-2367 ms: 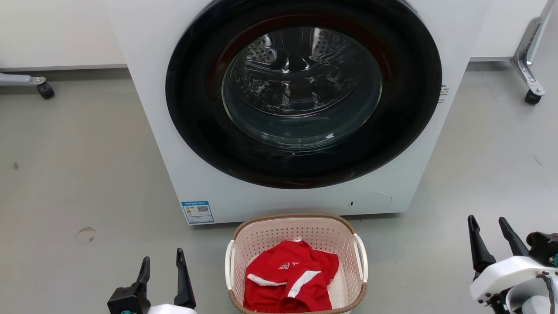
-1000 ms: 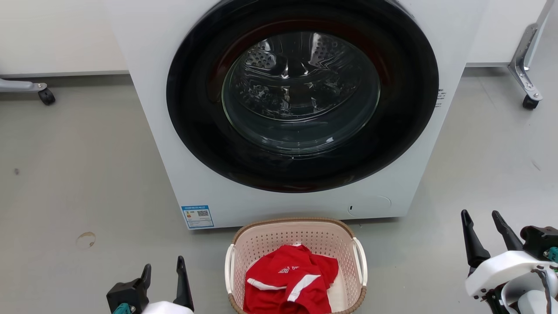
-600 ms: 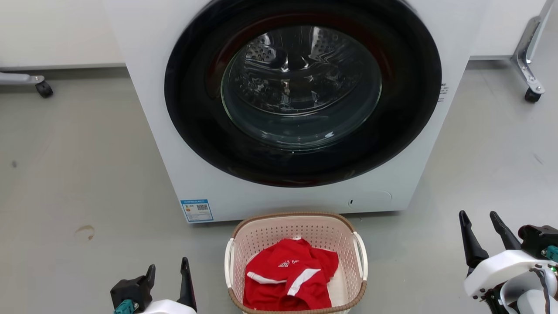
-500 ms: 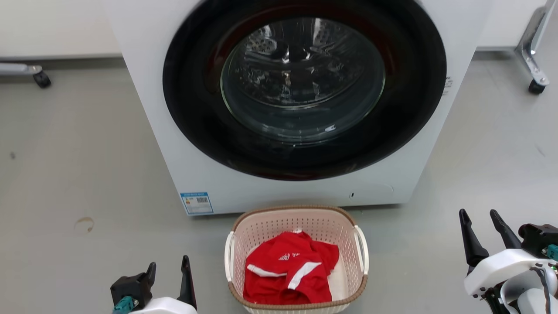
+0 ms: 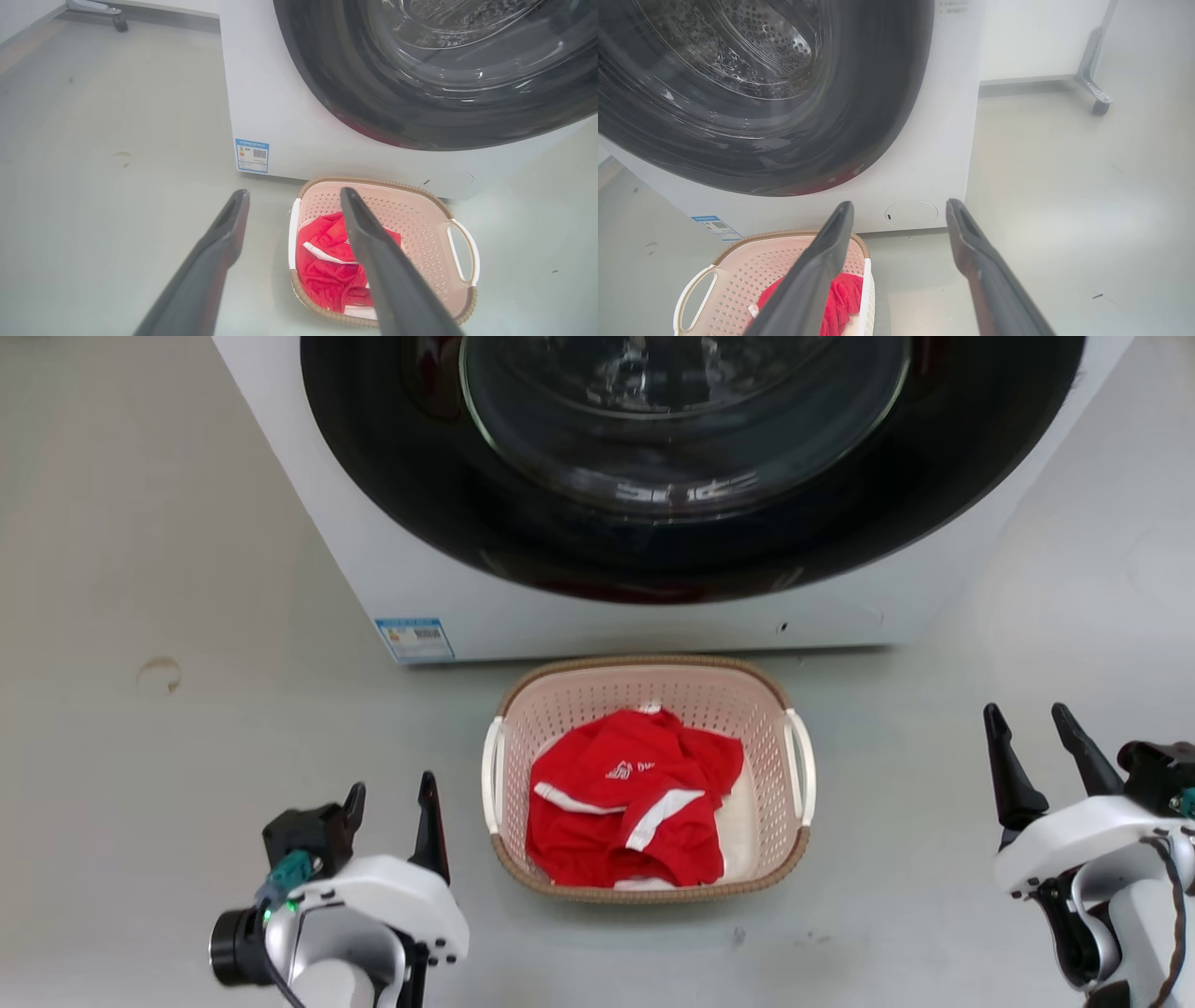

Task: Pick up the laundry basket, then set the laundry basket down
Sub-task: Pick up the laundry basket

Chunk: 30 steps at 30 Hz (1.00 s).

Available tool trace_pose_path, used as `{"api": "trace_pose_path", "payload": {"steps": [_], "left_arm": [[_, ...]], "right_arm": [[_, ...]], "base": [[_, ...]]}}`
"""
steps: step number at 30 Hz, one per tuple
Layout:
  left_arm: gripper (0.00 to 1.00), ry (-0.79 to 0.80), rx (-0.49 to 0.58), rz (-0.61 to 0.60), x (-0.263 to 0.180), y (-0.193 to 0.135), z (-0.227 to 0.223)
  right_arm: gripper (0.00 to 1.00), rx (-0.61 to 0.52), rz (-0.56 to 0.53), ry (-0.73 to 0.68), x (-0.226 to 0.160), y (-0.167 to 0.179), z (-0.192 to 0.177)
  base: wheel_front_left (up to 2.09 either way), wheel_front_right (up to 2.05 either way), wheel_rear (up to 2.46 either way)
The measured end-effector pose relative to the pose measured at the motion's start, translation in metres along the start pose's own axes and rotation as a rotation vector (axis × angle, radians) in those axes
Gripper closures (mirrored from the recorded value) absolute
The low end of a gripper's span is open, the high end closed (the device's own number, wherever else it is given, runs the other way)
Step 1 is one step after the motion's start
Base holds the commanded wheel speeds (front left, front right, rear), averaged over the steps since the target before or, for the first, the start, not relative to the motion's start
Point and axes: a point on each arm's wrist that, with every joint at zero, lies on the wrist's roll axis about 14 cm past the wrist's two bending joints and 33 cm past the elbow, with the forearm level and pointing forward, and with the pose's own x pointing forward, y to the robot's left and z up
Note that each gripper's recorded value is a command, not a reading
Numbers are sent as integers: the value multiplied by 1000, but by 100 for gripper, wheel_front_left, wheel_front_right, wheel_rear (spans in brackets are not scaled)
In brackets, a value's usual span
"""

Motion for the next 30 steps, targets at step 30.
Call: {"api": "trace_pose_path", "payload": {"steps": [30], "left_arm": [[0, 257, -93, -48, 125, 5, -117]], "right_arm": [[0, 120, 4, 327, 82, -32, -153]], "base": [[0, 0, 0]]}}
